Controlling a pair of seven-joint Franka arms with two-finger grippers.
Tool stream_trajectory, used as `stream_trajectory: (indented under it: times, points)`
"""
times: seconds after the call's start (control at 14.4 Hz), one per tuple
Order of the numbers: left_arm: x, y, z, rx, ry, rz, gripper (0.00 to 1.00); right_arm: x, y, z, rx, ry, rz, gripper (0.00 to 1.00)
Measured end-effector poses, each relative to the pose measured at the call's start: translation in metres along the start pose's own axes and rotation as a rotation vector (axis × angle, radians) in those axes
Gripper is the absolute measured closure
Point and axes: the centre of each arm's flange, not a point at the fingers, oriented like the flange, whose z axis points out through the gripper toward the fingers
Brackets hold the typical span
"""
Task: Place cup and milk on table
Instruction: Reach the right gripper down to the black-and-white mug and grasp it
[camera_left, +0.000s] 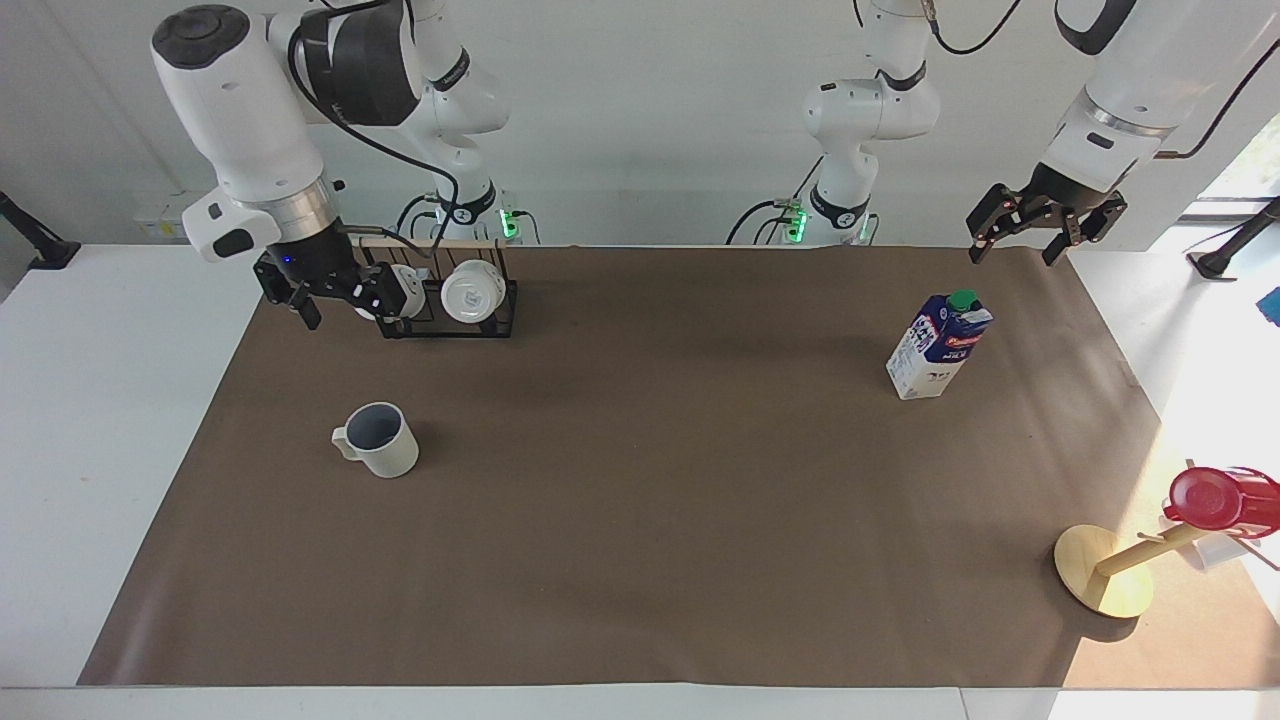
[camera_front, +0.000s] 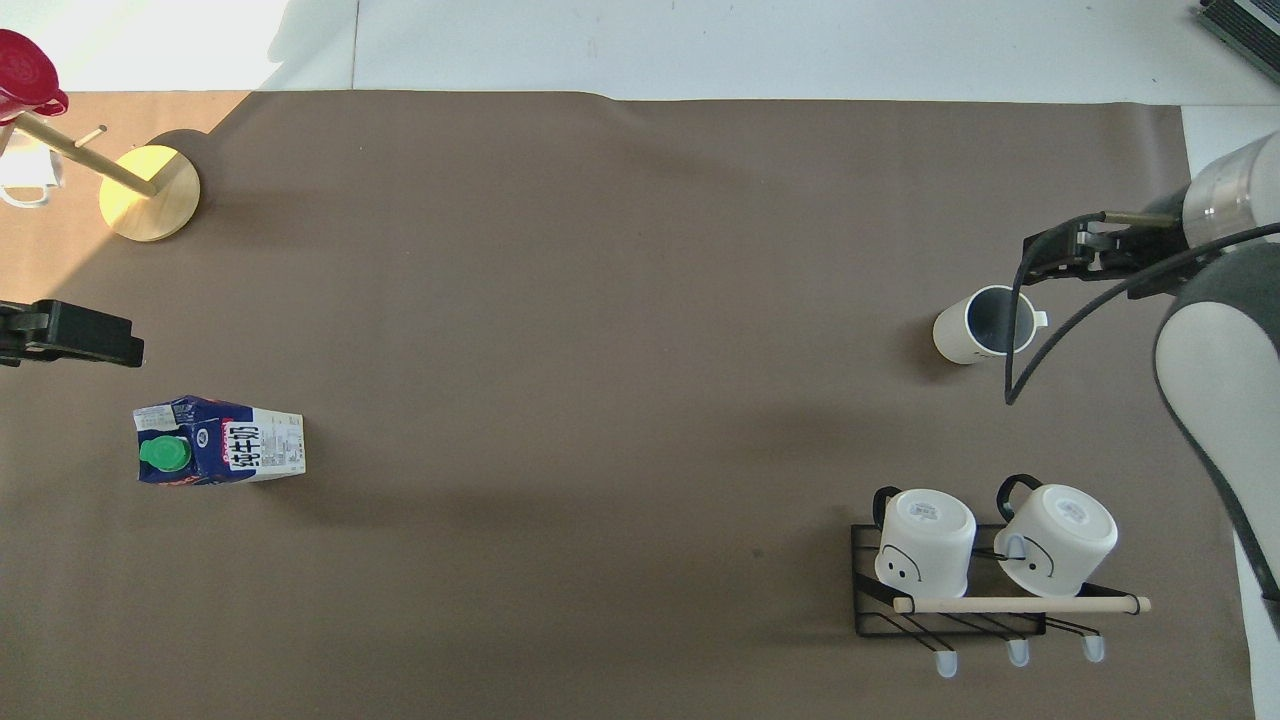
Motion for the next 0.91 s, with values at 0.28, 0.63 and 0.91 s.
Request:
stream_trajectory:
  times: [0.28, 0.63, 0.91]
  points:
    - [0.000, -0.002, 0.000, 0.000, 0.001, -0.003, 0.00, 0.004, -0.002, 0.057, -0.002, -0.016, -0.002, 0.00]
    - [0.000, 0.000, -0.001, 0.000, 0.003, 0.000, 0.00, -0.001, -0.002, 0.114, -0.002, -0.021, -0.005, 0.00]
    - [0.000, 0.000, -0.001, 0.000, 0.003, 0.000, 0.00, 0.002, -0.003, 0.144, -0.002, -0.029, -0.005, 0.00]
